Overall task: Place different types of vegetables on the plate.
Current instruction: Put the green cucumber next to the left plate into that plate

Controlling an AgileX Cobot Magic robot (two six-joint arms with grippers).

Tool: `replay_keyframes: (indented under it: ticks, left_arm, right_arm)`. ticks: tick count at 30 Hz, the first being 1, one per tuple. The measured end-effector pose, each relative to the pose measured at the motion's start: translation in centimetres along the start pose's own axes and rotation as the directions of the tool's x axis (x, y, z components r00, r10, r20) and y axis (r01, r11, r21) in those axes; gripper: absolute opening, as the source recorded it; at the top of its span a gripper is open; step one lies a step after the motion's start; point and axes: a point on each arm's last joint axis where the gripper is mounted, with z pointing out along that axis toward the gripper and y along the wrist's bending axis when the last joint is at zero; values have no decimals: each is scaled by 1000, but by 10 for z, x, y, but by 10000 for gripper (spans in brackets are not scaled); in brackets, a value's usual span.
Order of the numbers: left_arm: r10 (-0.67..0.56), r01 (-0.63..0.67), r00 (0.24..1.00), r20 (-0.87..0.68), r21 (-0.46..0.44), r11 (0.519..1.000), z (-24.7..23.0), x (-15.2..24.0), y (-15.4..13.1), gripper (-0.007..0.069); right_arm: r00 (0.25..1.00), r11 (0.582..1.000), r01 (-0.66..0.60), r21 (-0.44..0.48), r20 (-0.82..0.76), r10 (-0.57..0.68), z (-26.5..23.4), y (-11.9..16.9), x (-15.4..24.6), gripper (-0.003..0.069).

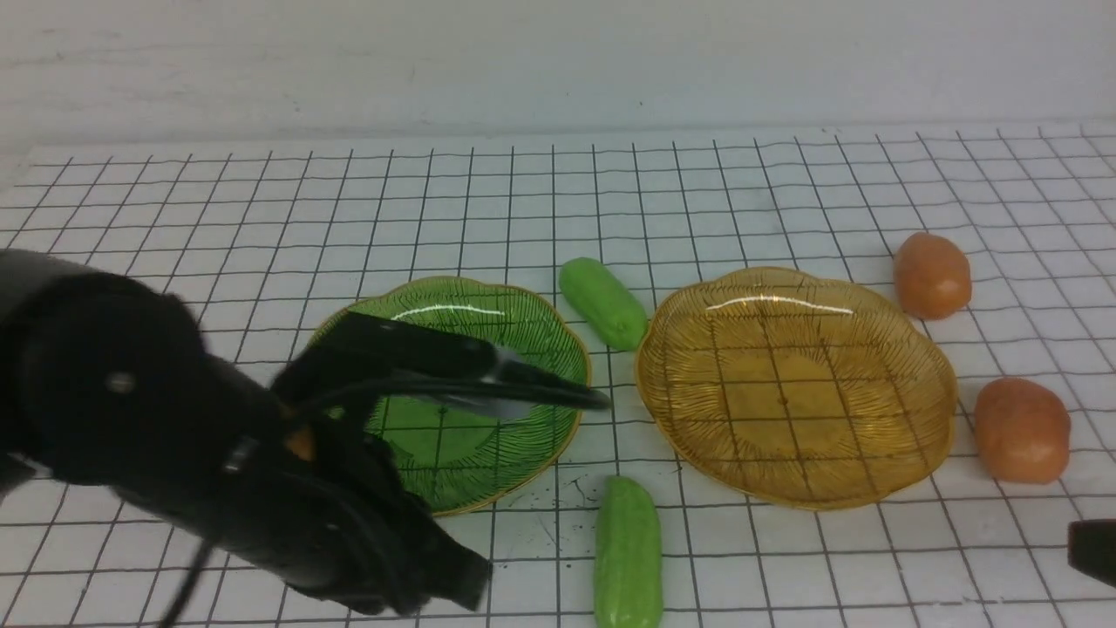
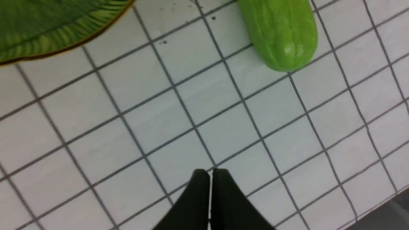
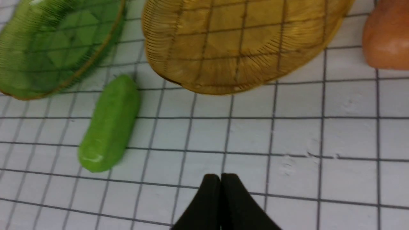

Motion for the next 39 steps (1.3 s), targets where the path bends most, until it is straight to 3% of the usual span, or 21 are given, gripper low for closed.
replay_keyframes:
  ticks: [9, 13, 21, 24, 30, 32, 35, 39]
  left_arm:
    - [122, -122, 988, -98, 1, 992, 41, -51, -47, 7]
    - [145, -148, 980, -137, -8, 989, 62, -68, -55, 97]
    - [130, -140, 974, -187, -39, 989, 106, -95, -59, 564]
    - [96, -107, 977, -190, -49, 993, 124, -96, -57, 653]
    - [33, -48, 979, -202, -69, 996, 151, -96, -55, 659]
    - [30, -47, 976, -217, -74, 996, 157, -95, -54, 614]
    - [26, -48, 968, -251, -84, 995, 162, -92, -52, 368]
    - [37, -64, 958, -283, -85, 994, 153, -93, -54, 382]
  right_arm:
    - [999, 999, 5, 43, -37, -4, 5, -6, -2, -14]
    - [999, 999, 10, 49, -37, -9, 5, -6, -2, -14]
    - [999, 999, 11, 49, -39, -9, 5, -6, -1, -14]
    - [999, 999, 11, 48, -41, -9, 5, -6, -1, -12]
    - [999, 999, 11, 49, -39, -9, 5, -6, -1, -11]
    - [999, 999, 3, 50, -36, -1, 5, -6, -2, -11]
    - [999, 999, -7, 54, -36, 9, 5, -6, -2, -11]
    - [999, 993, 25, 115, -42, -21, 1, -10, -11, -11]
